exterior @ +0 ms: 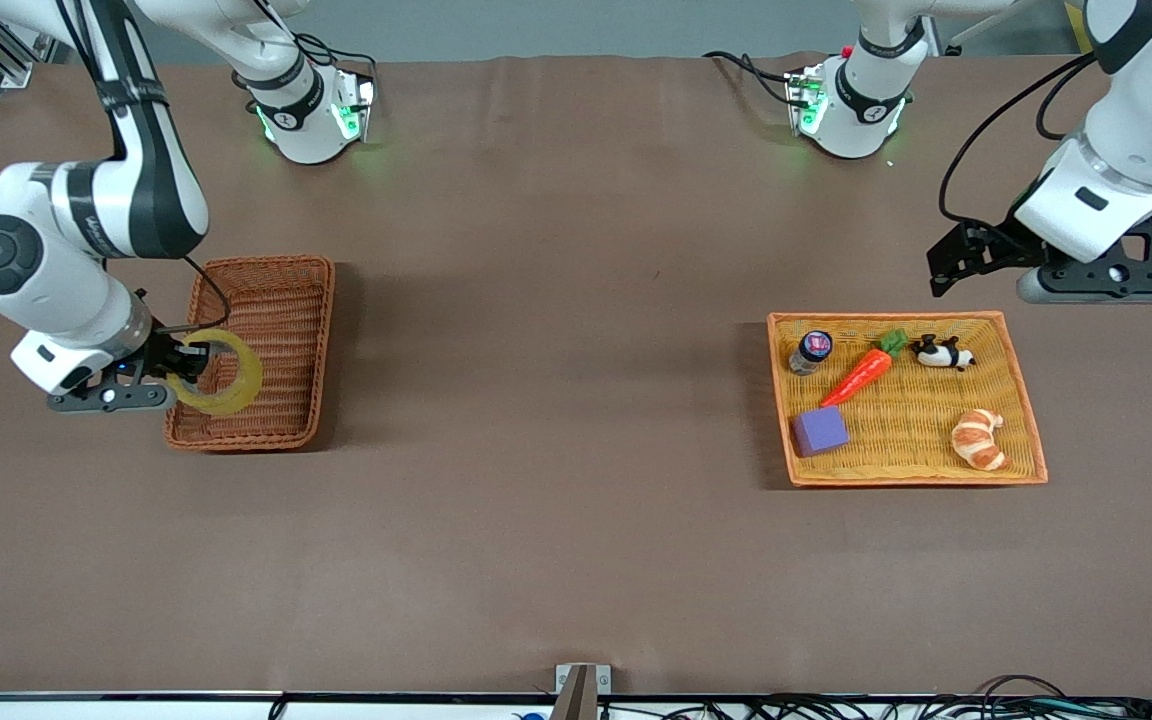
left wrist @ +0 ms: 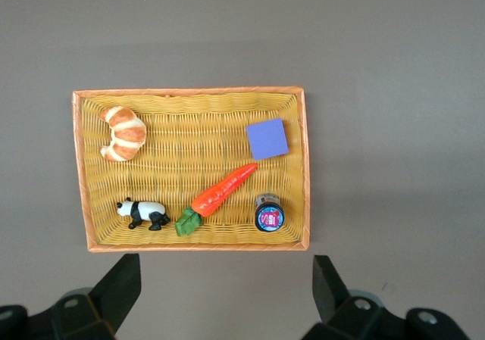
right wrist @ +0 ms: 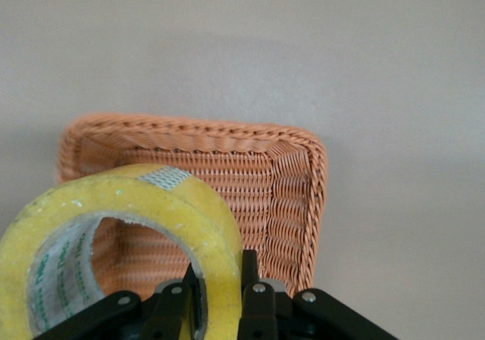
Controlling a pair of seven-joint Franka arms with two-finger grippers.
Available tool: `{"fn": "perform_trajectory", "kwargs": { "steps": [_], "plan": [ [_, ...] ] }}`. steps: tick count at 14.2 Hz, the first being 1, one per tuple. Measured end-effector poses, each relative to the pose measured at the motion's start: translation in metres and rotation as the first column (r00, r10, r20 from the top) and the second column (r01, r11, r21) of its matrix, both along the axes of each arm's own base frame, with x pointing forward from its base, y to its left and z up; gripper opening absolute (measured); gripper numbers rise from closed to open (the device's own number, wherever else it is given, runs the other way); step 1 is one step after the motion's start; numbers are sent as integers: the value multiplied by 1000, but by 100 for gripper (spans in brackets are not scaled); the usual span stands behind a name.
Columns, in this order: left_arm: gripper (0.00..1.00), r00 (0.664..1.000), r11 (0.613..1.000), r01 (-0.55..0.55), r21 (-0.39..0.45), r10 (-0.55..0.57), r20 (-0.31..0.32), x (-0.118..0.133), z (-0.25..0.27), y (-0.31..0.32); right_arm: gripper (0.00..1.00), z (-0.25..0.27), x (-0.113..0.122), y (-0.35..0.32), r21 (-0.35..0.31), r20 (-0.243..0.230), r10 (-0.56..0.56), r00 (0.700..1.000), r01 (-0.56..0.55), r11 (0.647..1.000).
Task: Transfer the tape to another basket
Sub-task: 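Lower the tape into the wicker basket and open the right gripper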
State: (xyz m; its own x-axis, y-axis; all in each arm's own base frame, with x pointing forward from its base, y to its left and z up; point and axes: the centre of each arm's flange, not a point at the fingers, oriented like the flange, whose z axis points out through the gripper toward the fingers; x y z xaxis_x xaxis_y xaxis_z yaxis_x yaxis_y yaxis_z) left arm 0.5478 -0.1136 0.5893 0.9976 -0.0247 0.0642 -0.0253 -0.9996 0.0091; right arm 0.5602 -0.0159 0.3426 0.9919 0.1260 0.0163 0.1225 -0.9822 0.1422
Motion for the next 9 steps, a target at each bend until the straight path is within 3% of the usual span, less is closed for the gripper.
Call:
{"fn": "perform_trajectory", "kwargs": {
  "steps": [5,9],
  "plan": [
    [100,1000,1000,-6,-1,6,2,4,0,2,22,-98,-75,-8,41,91,35,995,-39,998],
    [100,1000,1000,-6,-1,6,2,5,0,2,22,-116,-87,-8,43,79,42,996,-45,998]
  ]
}}
